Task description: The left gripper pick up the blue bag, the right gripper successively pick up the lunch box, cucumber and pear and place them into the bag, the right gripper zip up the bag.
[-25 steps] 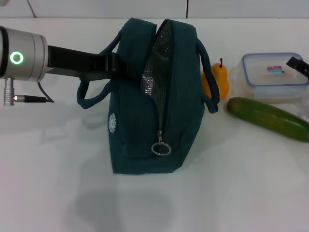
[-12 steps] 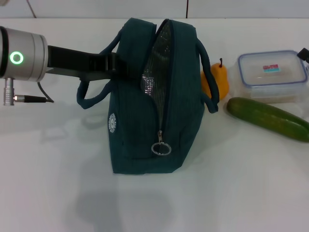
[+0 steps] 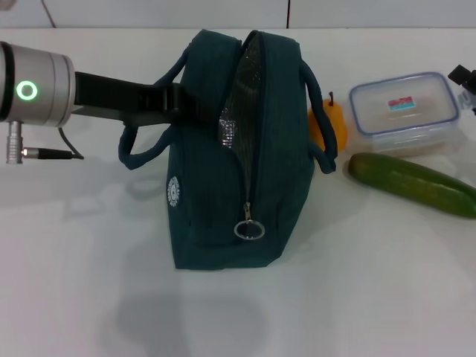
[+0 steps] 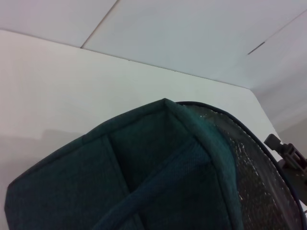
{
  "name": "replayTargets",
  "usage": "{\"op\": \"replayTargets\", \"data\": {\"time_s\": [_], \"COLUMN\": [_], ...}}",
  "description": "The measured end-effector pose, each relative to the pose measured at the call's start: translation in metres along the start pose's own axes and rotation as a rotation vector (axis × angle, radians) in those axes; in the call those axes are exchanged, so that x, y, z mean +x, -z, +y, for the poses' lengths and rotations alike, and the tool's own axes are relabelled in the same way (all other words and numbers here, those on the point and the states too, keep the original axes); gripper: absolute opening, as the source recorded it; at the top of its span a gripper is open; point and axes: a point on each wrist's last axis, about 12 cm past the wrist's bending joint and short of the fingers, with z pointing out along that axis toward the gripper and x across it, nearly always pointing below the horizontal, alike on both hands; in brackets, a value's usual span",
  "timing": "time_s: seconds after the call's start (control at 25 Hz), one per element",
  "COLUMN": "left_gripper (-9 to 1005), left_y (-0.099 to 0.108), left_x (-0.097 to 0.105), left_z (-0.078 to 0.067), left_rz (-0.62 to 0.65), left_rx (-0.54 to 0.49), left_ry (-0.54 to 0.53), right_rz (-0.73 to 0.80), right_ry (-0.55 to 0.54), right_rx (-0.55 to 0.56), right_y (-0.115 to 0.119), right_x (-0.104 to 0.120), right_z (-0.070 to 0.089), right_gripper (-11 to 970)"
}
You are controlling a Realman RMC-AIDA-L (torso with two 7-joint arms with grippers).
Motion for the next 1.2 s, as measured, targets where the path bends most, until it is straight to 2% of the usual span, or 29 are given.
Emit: {"op": "replayTargets", "data": {"time_s": [0.36,0.88,1.2], "left_gripper": [33,32,33], "left_y": [-0.001,-0.002,-0.002], "left_x": [0.001,0.002,0.002], "left_z": [0.002,0.001,0.001], "left_rz": [0.005,0.006,0.009], "left_rx": [0.005,0.01,0.012], "left_ry": [0.003,0.003,0.001], "right_rz": [0.012,0.036,0.039], "right_ry": [0.001,0.009,0.037], "right_rx": [0.029,0.033,0.076], "right_y": [-0.007,-0.015,-0.019], "right_x": [0.005,0.011,0.012], "right_z": [-0.001,0.002,-0.001], "right_gripper": [724,725,724]}}
